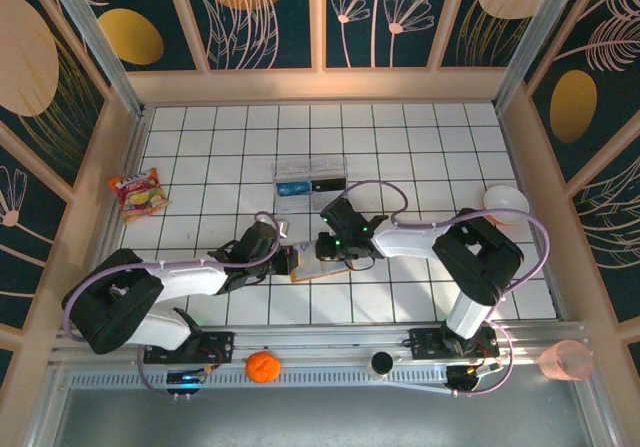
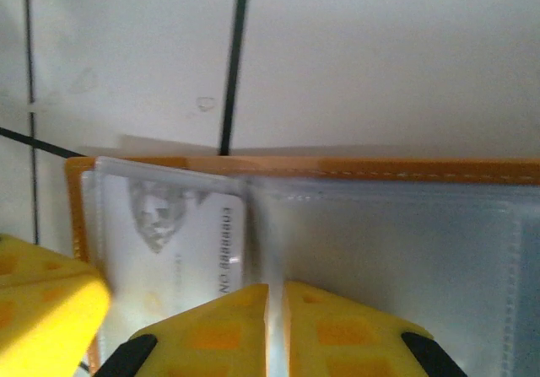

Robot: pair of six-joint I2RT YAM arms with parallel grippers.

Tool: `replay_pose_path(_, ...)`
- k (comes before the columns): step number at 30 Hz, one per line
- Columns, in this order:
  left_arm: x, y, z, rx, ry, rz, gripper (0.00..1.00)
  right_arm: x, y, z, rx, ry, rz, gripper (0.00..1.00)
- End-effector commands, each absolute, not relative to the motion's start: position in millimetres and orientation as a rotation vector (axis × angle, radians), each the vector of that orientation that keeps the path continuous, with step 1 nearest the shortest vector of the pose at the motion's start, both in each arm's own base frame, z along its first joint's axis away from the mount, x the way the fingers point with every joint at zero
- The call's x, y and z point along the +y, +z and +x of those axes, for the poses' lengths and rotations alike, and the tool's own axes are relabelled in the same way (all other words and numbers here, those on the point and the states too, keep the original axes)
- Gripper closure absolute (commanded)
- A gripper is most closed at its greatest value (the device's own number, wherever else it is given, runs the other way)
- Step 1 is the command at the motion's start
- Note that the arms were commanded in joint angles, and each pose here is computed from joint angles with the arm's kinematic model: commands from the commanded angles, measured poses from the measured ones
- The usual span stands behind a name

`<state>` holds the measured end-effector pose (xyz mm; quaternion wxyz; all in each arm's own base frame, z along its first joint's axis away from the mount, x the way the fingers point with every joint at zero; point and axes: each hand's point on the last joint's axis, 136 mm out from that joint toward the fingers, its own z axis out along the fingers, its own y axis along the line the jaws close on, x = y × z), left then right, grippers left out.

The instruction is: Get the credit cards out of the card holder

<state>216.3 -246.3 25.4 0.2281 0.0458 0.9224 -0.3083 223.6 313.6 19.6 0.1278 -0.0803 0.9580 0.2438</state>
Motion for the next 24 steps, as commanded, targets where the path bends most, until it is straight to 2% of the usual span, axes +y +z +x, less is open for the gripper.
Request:
replay_pose_path(1,-234,7,205,2.630,-0.758,0.142,1.00,282,15,226,2.804,0.475,-0.208,0.86)
replay_pose_path(5,-233,15,208,2.608,-0.751,0.146,1.00,290,37,229,2.734,0.545,-0.222,0.83)
replay_pose_path(9,-238,38,214,2.540,-0.788,0.165,1.00,311,66,227,2.657,0.756,-0.303,0.72)
replay_pose_path(13,-242,51,218,2.508,-0.804,0.179,1.00,334,72,216,2.672,1.016,-0.378,0.66)
replay_pose_path(16,-239,48,219,2.514,-0.782,0.160,1.00,346,66,213,2.697,1.086,-0.412,0.65)
replay_pose_path(21,-232,49,220,2.504,-0.762,0.112,0.93,346,55,216,2.720,1.095,-0.392,0.65)
replay_pose_path(24,-229,46,217,2.511,-0.755,0.102,0.92,345,53,217,2.723,1.099,-0.386,0.66)
